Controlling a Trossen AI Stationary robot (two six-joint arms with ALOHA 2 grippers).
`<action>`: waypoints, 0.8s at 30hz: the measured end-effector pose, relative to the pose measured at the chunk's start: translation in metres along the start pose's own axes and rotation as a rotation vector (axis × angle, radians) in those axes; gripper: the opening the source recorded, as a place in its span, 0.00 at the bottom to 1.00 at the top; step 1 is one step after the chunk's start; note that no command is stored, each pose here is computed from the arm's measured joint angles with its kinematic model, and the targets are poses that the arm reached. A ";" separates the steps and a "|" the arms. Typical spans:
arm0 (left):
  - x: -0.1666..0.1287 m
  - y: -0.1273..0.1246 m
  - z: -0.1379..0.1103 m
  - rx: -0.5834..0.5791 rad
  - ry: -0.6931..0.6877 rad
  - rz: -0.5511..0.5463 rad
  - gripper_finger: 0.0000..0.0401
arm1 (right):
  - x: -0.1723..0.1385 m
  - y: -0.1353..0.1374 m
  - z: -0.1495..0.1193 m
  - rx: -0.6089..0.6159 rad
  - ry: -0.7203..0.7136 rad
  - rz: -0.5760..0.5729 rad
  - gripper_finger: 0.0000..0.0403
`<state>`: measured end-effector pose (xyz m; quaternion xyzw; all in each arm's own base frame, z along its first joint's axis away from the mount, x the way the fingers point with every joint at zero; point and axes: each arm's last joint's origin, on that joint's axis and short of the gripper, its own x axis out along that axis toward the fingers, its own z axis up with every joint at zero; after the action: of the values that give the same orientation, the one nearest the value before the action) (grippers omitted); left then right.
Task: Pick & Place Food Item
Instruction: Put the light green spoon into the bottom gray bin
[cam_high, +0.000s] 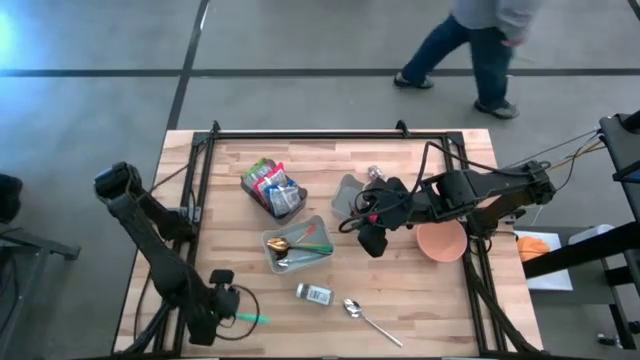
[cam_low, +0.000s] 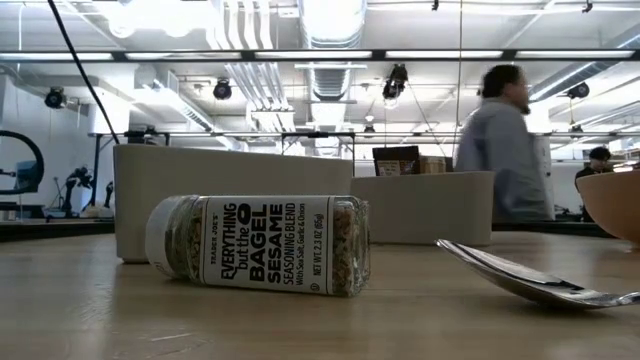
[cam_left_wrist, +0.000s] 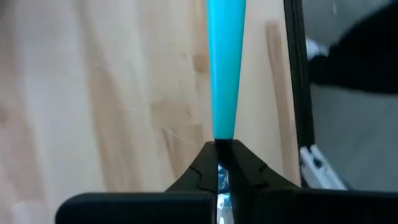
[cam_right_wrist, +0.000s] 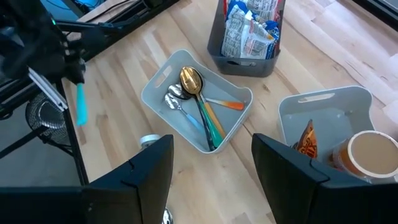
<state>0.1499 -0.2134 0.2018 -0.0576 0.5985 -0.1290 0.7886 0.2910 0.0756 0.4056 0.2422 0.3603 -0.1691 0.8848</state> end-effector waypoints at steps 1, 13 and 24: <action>-0.007 0.002 0.003 -0.031 -0.022 0.006 0.02 | 0.000 0.000 0.000 -0.001 0.000 -0.001 0.53; -0.115 0.068 0.072 -0.316 -0.171 0.157 0.02 | 0.015 -0.004 -0.011 0.014 0.018 -0.057 0.53; -0.129 0.167 0.118 -0.104 -0.128 0.204 0.02 | 0.029 -0.007 -0.023 0.103 0.045 -0.077 0.53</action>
<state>0.2532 -0.0251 0.3130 -0.0453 0.5556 -0.0131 0.8301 0.2946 0.0795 0.3684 0.2769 0.3800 -0.2159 0.8558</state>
